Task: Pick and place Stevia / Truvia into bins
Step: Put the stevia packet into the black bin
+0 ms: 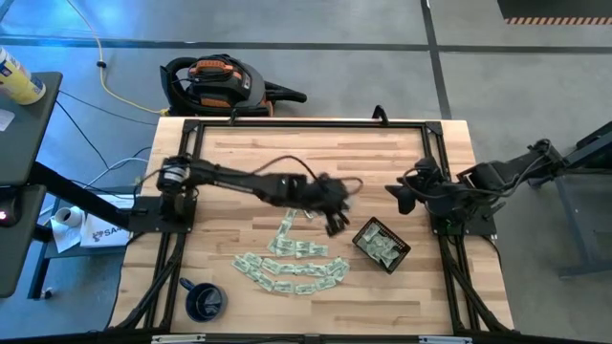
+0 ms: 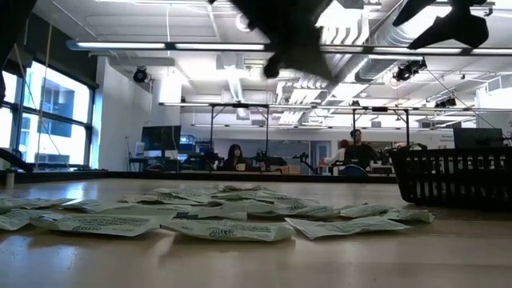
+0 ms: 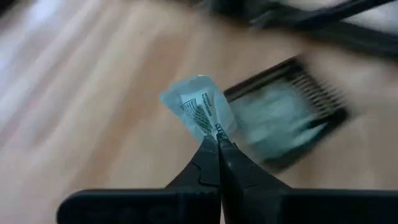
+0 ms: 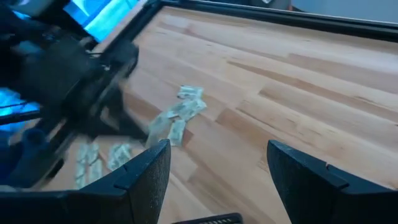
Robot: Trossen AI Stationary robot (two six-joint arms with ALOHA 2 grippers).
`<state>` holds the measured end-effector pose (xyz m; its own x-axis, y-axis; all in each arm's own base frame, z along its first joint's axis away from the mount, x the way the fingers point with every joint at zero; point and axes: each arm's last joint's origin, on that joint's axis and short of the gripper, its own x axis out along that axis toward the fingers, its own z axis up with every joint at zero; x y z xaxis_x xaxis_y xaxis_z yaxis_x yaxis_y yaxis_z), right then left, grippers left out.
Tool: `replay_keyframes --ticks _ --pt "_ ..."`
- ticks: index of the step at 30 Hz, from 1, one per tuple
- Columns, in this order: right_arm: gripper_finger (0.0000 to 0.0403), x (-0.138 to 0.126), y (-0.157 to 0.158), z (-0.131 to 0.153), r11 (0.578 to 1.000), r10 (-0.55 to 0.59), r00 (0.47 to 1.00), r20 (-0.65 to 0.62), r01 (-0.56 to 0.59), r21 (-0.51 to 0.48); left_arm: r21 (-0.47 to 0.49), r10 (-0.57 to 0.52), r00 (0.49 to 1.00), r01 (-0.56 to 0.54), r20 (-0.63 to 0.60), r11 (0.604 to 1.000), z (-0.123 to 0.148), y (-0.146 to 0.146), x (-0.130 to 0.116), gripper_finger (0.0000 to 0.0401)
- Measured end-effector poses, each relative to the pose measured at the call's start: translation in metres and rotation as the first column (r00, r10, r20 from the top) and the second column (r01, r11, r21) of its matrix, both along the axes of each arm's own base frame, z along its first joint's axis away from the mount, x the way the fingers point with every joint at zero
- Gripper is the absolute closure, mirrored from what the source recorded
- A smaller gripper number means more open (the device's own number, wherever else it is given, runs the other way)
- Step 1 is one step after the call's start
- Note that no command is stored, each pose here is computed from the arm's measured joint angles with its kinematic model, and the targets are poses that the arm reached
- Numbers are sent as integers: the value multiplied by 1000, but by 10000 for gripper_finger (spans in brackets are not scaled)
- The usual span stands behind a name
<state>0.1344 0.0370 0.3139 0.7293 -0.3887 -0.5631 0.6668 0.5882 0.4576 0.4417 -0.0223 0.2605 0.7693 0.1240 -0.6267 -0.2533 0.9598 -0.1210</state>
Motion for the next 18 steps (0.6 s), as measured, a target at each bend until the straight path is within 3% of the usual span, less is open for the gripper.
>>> replay_keyframes --ticks 5,11,14,18 --pt "146 -5 4 4 1000 27 999 45 -27 2 -105 -130 991 131 13 986 -25 -25 44 372" --pt "146 -8 4 5 999 41 998 53 -42 9 -138 -150 989 148 0 979 -49 -47 92 366" --pt "146 -7 5 4 998 61 997 41 -62 30 -166 -168 983 154 -77 974 -63 -47 101 358" --pt "146 -7 6 3 997 68 997 26 -69 37 -147 -144 981 124 -134 981 -62 -45 101 325"
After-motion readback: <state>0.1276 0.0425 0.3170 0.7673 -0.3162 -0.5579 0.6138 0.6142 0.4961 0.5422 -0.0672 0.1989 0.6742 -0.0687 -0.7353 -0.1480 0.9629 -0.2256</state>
